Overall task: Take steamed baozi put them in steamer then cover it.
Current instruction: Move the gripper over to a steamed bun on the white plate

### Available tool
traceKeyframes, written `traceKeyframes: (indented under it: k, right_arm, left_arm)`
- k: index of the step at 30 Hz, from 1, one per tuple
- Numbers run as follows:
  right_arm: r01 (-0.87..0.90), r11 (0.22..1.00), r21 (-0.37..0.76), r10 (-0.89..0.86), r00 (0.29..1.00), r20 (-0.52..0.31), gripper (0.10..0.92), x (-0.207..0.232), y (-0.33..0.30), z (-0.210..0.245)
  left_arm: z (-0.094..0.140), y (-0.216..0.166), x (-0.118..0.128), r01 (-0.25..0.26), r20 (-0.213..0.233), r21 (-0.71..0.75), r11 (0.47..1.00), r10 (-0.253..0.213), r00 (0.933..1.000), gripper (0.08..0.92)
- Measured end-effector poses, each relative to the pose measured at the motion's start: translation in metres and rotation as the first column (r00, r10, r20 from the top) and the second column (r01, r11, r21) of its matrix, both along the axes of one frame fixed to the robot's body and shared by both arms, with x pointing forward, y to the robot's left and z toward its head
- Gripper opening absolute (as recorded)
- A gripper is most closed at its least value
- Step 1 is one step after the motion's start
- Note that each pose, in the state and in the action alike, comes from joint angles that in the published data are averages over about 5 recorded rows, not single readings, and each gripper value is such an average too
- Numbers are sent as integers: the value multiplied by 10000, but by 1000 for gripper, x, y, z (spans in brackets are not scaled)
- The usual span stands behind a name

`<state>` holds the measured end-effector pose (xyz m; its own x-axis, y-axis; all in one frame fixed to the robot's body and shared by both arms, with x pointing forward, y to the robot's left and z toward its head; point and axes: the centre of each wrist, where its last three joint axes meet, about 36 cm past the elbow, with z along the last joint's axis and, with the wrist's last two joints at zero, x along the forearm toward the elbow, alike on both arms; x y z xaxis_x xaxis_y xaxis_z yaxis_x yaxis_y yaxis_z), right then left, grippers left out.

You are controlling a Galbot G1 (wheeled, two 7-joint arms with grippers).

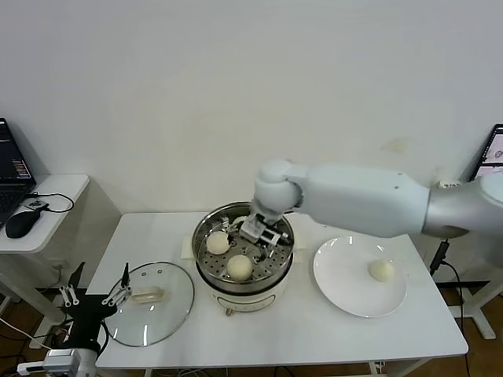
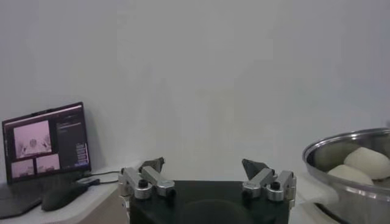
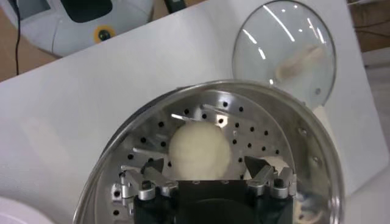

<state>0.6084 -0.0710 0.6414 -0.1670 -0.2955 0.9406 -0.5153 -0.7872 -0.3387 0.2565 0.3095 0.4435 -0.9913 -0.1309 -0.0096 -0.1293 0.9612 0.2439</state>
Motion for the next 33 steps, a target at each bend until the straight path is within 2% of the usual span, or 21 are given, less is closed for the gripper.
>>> traceKeyframes:
  k: [6,14,23,33]
  right_arm:
    - [2248,9735,421,-2252,9743,69,823,6,-56,17]
    - [4989,8650,535,-4992,8664,-88,823,6,-160,11]
    - [6687,7433,168,-6680,7434,-324,823,-12,-256,-33]
    - [7455,6649,-466,-7469,6629,-515,823,-28,-314,-94]
  left_arm:
    - [2,1,2,109,-21,103,9999,-109,9999,823]
    - [0,1,5,333,-138,204,9992,-330,9994,823]
    - [-3,0,6,491,-300,203,9986,-484,9984,823]
    - [-3,1,2,410,-360,229,9989,-401,9985,823]
